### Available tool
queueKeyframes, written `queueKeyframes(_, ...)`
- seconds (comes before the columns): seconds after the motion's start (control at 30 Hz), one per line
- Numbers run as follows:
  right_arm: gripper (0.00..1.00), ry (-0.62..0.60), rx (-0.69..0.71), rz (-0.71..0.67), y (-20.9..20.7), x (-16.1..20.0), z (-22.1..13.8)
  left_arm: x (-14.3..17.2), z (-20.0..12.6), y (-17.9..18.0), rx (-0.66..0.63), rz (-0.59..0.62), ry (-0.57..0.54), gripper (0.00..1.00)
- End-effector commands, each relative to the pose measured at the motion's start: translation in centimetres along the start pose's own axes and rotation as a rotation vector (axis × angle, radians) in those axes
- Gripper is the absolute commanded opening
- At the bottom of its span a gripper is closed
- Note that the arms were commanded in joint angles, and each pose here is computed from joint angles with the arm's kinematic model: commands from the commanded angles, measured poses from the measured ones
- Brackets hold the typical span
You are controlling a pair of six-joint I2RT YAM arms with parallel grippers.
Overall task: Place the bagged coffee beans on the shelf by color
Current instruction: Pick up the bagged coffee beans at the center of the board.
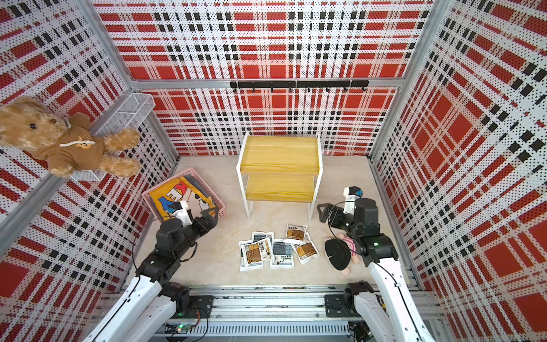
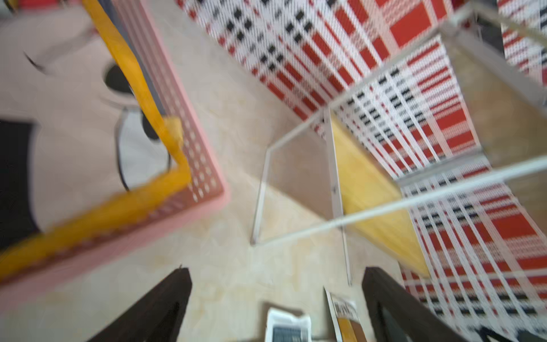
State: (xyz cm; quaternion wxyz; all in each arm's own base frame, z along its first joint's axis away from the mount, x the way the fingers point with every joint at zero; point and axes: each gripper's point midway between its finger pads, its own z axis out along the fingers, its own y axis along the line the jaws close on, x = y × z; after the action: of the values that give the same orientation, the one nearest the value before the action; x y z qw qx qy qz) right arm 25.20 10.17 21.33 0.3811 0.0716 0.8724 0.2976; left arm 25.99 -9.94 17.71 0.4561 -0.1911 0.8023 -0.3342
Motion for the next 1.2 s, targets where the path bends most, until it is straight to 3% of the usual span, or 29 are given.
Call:
queueKeyframes(0.0,1.00,0.211,-0.039,0.108,0.8,6.2,-0.1,3.9,-0.9,-1.3,0.076,-0.059,0.142,0.97)
queueKeyframes(0.17,1.00,0.337,-0.068,0.107,2.2,11.2,0.8,6.2,-0.9,-2.5,0.095,-0.018,0.204,0.97)
queueKeyframes(0.43,1.00,0.506,-0.102,0.081,4.5,17.0,3.7,8.8,0.4,-4.3,0.085,0.145,0.242,1.00)
queueKeyframes(0.87,1.00,0.653,-0.152,0.002,9.0,20.0,6.9,10.7,4.1,-3.6,0.019,0.325,0.333,0.99)
queueKeyframes(1.17,1.00,0.733,-0.204,-0.033,12.3,22.6,7.9,10.7,5.0,-2.5,0.032,0.303,0.391,0.99)
